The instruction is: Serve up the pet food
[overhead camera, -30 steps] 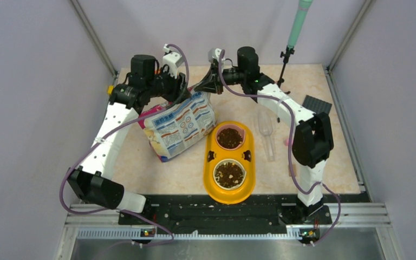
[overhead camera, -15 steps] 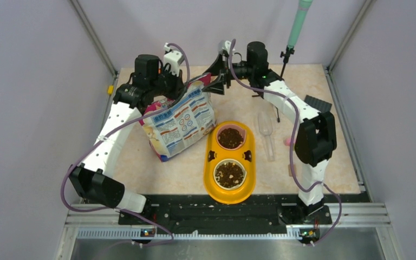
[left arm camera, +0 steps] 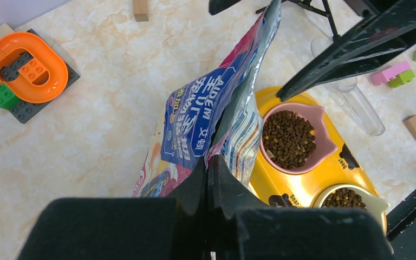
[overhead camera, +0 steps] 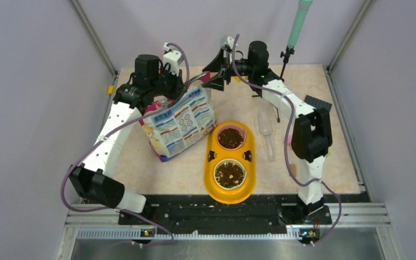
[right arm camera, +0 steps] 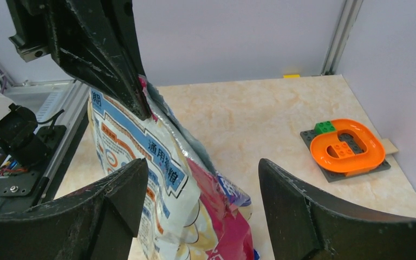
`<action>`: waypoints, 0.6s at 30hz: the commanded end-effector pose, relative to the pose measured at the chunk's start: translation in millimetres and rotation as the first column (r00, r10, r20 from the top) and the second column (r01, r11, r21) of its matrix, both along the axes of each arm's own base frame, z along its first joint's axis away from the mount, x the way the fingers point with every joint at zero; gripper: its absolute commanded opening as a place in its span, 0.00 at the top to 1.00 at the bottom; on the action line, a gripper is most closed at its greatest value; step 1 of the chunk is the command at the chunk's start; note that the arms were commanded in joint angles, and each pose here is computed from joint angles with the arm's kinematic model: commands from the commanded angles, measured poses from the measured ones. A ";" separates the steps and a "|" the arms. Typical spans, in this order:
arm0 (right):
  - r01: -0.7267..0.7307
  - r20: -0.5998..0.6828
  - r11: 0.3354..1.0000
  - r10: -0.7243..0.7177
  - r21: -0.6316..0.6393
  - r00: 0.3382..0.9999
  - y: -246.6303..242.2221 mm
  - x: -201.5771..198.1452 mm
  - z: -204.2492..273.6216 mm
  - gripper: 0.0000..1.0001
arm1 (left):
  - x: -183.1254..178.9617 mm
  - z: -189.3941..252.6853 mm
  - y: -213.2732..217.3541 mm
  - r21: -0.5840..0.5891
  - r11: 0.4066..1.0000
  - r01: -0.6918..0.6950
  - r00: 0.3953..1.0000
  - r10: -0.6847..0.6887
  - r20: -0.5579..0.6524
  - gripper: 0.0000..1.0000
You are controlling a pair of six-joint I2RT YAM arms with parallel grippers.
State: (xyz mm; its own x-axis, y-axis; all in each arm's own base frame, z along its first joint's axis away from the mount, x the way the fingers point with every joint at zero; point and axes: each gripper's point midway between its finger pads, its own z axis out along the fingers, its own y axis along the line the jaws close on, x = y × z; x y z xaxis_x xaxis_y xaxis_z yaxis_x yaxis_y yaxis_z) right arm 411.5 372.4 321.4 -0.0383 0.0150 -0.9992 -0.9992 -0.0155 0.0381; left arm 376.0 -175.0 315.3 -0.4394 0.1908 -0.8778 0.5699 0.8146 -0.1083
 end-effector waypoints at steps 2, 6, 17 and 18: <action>-0.089 0.043 0.995 0.087 0.052 0.995 19.7 -9.8 17.0 0.25 | 8.9 41.6 -2.3 -0.057 0.998 0.003 0.991 0.004 0.137 1.00; -0.153 0.041 0.984 0.150 0.088 0.988 22.1 -17.9 20.8 0.71 | 8.6 41.3 -3.6 -0.057 0.998 0.011 0.991 -0.003 0.135 1.00; -0.180 0.037 0.968 0.176 0.174 0.984 15.0 -31.7 46.9 1.00 | 9.6 25.0 2.0 -0.027 0.999 -0.024 0.997 0.026 0.073 0.28; -0.181 0.037 0.968 0.177 0.176 0.983 14.8 -32.2 48.2 1.00 | 11.5 24.4 0.3 -0.035 0.999 -0.024 0.997 0.027 0.069 0.29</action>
